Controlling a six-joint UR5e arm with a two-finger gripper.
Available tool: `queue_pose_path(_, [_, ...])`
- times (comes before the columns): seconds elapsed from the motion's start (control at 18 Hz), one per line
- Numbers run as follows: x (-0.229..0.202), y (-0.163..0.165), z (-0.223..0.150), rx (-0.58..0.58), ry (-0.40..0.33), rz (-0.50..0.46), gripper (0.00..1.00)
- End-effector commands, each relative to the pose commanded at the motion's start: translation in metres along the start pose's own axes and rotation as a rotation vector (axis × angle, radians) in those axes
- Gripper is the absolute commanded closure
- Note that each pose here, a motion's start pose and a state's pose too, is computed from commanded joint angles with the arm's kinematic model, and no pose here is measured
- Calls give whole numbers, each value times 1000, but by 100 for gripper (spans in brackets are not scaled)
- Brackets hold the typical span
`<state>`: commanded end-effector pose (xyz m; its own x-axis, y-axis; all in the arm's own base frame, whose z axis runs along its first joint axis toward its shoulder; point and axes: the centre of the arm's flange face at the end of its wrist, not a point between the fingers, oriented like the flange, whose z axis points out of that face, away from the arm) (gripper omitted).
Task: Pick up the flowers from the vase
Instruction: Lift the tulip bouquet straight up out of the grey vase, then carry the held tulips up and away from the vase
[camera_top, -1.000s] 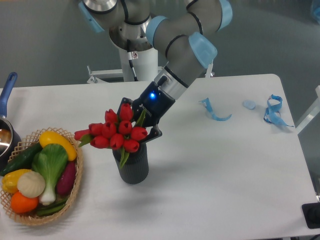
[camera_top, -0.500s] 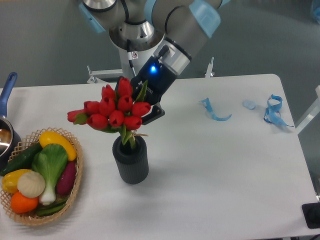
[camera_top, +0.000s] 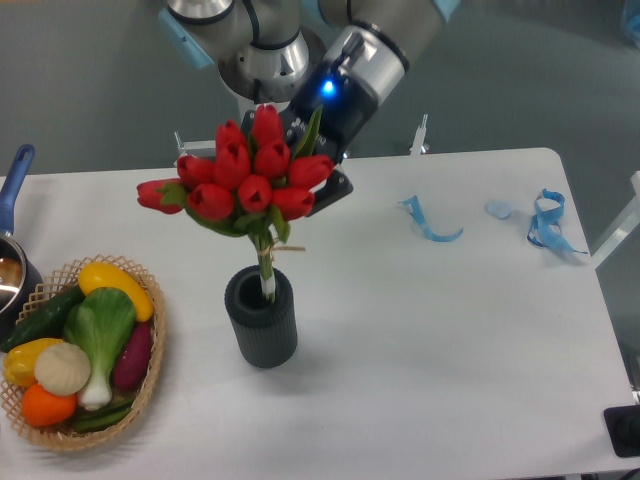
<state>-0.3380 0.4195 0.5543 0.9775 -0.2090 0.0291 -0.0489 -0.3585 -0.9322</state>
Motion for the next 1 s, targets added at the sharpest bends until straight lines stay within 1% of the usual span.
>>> queue_pose_path(0.17, [-13,-7,-21,14,-43,-38,62])
queue_pose_path(0.28, [-30,1,-39,15,-83,-54,62])
queue_pose_path(0.39, [-56,19,-59,12,-133,-73,62])
queue_pose_path(0.5, [-88,39,-66,4,-152,-55,62])
queue_pose_path(0.67, [-131,68,-72,-13,-173,-59,62])
queue_pose_path(0.78, [-146,91,-82,-21,-190,-43,62])
queue_pose_path(0.83, [-149,96,-85,-22,-193,-29,62])
queue_pose_path(0.94, [-156,107,-86,-25,-195,-31,62])
queue_pose_path(1.0, [-157,107,-87,-27,-198,-31,62])
